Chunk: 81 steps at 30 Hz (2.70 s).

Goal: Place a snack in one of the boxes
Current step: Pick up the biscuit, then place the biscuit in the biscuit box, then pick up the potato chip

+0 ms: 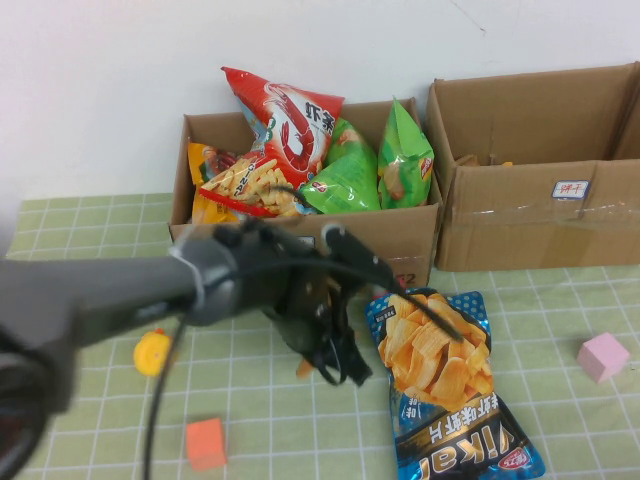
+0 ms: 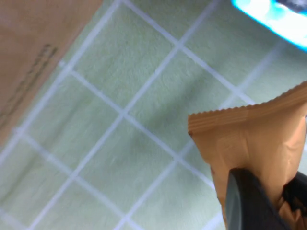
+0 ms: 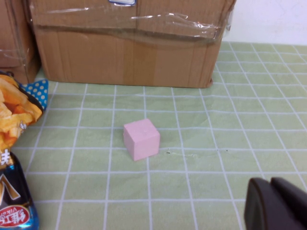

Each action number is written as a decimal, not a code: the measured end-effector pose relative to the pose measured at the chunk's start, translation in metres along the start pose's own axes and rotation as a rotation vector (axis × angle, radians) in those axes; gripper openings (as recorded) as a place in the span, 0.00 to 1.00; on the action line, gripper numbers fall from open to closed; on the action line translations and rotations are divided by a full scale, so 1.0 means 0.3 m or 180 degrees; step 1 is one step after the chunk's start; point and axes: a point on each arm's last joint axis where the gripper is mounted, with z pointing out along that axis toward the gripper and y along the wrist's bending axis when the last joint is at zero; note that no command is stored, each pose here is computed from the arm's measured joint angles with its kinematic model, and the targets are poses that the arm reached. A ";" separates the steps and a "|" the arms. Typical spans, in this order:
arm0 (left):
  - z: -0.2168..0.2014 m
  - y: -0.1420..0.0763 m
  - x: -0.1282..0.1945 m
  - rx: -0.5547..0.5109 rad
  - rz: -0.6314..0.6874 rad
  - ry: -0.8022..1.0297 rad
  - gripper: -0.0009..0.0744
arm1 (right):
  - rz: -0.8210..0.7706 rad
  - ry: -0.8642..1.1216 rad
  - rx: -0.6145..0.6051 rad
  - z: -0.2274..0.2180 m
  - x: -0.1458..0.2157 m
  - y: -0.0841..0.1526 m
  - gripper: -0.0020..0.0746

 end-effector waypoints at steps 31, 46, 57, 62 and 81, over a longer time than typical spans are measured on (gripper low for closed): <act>-0.293 0.010 -0.604 0.0499 -0.0876 -0.2853 0.16 | 0.0000 0.0000 0.0000 0.000 0.000 0.000 0.02; -0.108 0.036 -0.651 0.0659 -0.0786 -0.2522 0.73 | 0.0000 0.0000 0.0000 0.000 0.000 0.000 0.02; -0.372 0.062 -0.498 0.0941 0.0397 -0.0890 0.14 | 0.0000 0.0000 0.0000 0.000 0.000 0.000 0.02; -0.330 -0.004 -0.464 0.1262 0.0537 -0.0589 0.03 | 0.0000 0.0000 0.0000 0.000 0.000 0.000 0.02; -0.157 -0.183 -0.264 0.1415 0.0812 0.0464 0.01 | 0.0000 0.0000 0.0000 0.000 0.000 0.000 0.02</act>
